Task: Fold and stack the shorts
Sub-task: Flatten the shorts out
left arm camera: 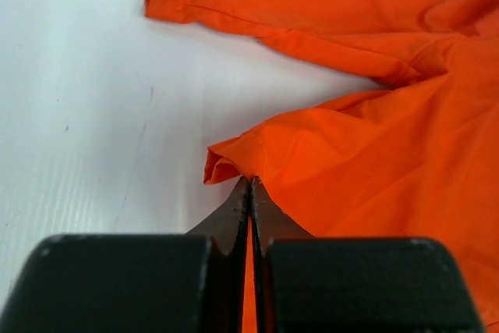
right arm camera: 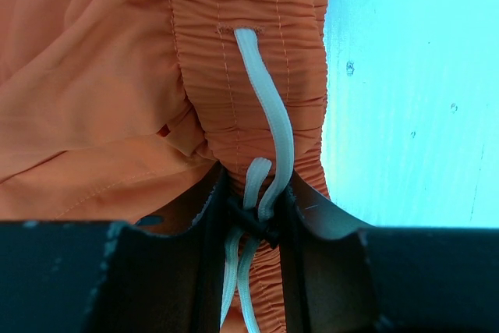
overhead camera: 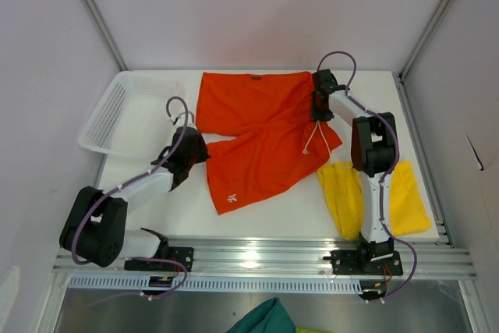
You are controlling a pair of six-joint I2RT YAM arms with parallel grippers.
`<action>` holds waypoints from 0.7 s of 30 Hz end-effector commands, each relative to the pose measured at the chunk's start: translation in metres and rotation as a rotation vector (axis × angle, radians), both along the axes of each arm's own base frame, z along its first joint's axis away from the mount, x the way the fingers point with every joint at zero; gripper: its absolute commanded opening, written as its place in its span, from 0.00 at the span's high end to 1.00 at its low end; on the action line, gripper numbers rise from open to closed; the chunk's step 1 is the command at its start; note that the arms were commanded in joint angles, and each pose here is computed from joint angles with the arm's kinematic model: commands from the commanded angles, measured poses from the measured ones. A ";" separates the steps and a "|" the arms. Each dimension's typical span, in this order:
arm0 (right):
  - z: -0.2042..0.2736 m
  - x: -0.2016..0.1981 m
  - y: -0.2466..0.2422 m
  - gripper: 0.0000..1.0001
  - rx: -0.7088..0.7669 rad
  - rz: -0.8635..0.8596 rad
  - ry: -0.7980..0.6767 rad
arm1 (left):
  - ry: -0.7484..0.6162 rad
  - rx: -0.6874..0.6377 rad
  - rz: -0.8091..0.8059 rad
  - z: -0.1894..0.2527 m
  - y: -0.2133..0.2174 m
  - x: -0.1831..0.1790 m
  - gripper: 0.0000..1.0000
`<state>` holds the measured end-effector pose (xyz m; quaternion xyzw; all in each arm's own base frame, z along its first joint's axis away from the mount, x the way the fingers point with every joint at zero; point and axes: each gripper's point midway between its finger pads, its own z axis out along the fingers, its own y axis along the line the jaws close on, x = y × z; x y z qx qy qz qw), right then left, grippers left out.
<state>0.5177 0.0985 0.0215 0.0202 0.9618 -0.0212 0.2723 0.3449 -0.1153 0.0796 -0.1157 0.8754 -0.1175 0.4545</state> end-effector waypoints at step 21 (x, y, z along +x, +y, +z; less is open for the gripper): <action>-0.034 -0.029 -0.012 0.75 -0.004 -0.007 0.136 | 0.293 0.202 0.129 -0.044 0.024 -0.025 0.93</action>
